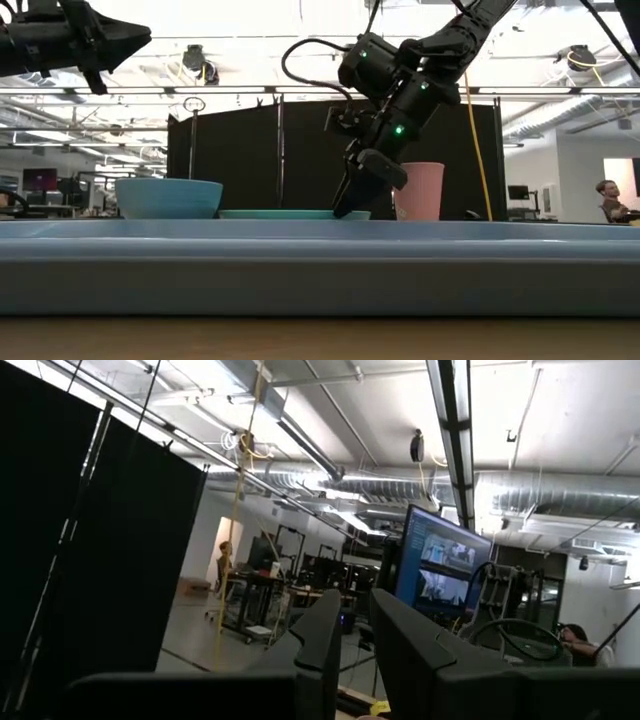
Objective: Set up tray
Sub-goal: Put the green plate on the blue serving tray
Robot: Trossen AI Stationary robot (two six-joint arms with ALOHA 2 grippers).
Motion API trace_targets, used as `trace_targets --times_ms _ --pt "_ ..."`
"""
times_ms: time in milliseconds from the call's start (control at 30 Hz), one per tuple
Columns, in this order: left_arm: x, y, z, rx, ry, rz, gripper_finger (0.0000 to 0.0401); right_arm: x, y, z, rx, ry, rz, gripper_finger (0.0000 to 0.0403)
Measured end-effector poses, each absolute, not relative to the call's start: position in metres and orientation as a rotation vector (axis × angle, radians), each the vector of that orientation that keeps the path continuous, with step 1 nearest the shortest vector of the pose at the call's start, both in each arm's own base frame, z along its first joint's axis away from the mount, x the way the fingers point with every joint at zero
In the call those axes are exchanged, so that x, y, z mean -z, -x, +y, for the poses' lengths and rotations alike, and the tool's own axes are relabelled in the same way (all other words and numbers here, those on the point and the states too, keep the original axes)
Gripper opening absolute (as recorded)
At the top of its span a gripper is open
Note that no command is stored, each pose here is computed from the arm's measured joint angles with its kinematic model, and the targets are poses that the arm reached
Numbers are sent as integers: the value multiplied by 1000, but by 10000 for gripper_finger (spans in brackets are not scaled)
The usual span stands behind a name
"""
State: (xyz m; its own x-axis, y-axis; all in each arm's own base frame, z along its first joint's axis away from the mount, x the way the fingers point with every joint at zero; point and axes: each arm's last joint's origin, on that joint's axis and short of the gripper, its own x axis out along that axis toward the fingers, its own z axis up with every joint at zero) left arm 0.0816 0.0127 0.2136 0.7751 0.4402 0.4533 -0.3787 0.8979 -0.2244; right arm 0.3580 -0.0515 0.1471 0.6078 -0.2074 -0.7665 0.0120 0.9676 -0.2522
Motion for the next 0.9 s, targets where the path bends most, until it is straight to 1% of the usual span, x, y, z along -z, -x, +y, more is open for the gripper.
trace_targets --times_ms 433,767,900 --pt "-212 -83 13 -443 120 -498 63 -147 -358 -57 130 157 897 163" --pt "-211 -83 13 -442 123 -494 63 -147 -358 -58 105 136 891 117" --pt "-211 -83 13 -442 123 -494 63 -142 -360 -58 103 139 892 105"
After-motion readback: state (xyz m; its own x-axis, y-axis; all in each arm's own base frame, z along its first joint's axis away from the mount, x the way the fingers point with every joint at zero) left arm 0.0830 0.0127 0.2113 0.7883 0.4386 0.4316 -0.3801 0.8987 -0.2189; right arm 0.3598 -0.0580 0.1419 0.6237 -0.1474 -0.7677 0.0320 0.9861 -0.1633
